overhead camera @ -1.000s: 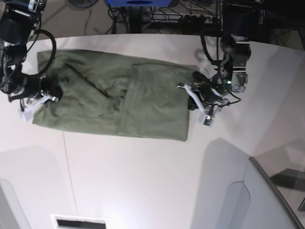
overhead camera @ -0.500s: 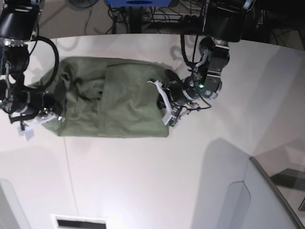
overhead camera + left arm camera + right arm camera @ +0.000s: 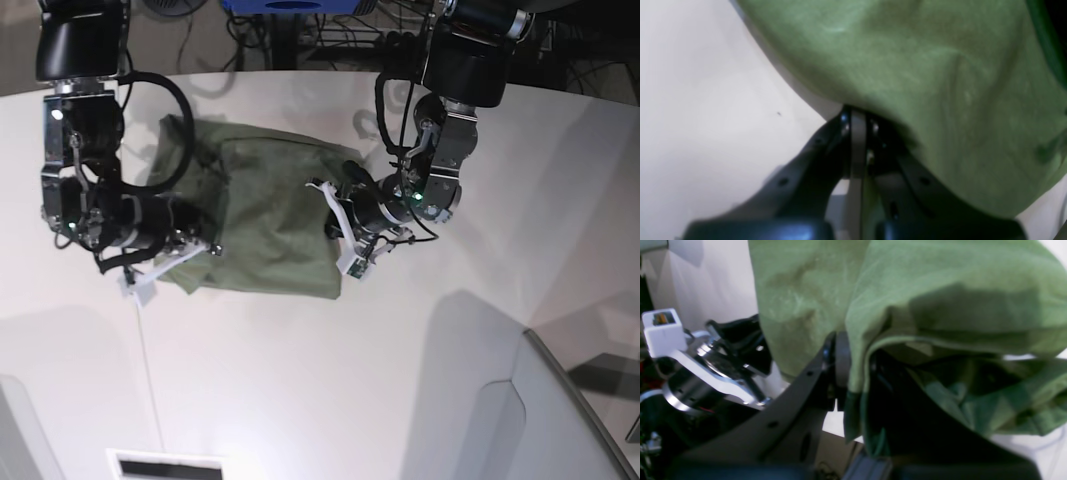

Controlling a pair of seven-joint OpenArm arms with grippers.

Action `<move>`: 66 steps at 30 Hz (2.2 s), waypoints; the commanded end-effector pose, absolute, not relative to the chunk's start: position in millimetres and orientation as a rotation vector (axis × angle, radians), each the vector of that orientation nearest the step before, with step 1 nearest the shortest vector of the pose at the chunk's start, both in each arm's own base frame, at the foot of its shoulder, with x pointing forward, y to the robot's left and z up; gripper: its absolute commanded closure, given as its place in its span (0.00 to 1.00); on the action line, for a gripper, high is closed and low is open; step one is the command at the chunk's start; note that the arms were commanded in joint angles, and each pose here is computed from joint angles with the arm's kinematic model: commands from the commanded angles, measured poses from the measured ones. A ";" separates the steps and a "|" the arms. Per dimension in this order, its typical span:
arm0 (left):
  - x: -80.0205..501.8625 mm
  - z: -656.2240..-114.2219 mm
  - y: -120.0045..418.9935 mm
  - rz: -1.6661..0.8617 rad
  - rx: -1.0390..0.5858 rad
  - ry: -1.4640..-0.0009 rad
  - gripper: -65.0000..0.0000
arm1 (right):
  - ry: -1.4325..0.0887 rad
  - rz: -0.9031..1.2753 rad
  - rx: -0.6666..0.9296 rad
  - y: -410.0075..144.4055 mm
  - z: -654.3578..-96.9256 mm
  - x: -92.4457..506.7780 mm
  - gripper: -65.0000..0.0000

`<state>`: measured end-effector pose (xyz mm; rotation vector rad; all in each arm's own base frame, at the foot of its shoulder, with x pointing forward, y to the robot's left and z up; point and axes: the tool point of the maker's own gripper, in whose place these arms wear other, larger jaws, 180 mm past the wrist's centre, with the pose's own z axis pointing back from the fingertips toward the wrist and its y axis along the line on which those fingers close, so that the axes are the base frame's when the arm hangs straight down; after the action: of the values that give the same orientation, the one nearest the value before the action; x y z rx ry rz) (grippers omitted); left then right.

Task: Layout the t-shirt on the table in an organized manner, then fold the t-shirt properly
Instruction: 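Grasp both ends of the shirt band with both grippers, then fold the band end held by the right gripper over toward the left gripper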

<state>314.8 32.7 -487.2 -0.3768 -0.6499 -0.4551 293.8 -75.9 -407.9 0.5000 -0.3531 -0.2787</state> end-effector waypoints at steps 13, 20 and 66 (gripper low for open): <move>309.2 -482.0 20.6 -0.457 -0.404 -0.665 1.00 | -0.386 -0.289 0.581 -32.1 -385.8 319.2 0.99; 310.0 -475.4 19.3 -0.464 -0.402 -0.687 1.00 | -0.373 -0.320 0.591 -24.1 -398.2 324.8 0.99; 269.7 -417.2 258.2 -0.216 0.056 -0.741 1.00 | -0.383 -0.279 0.633 26.0 -406.0 326.6 0.57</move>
<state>255.5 255.7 -433.9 0.0462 -0.6764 -0.2109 314.5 22.3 -419.7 0.6055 -0.3431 -0.2874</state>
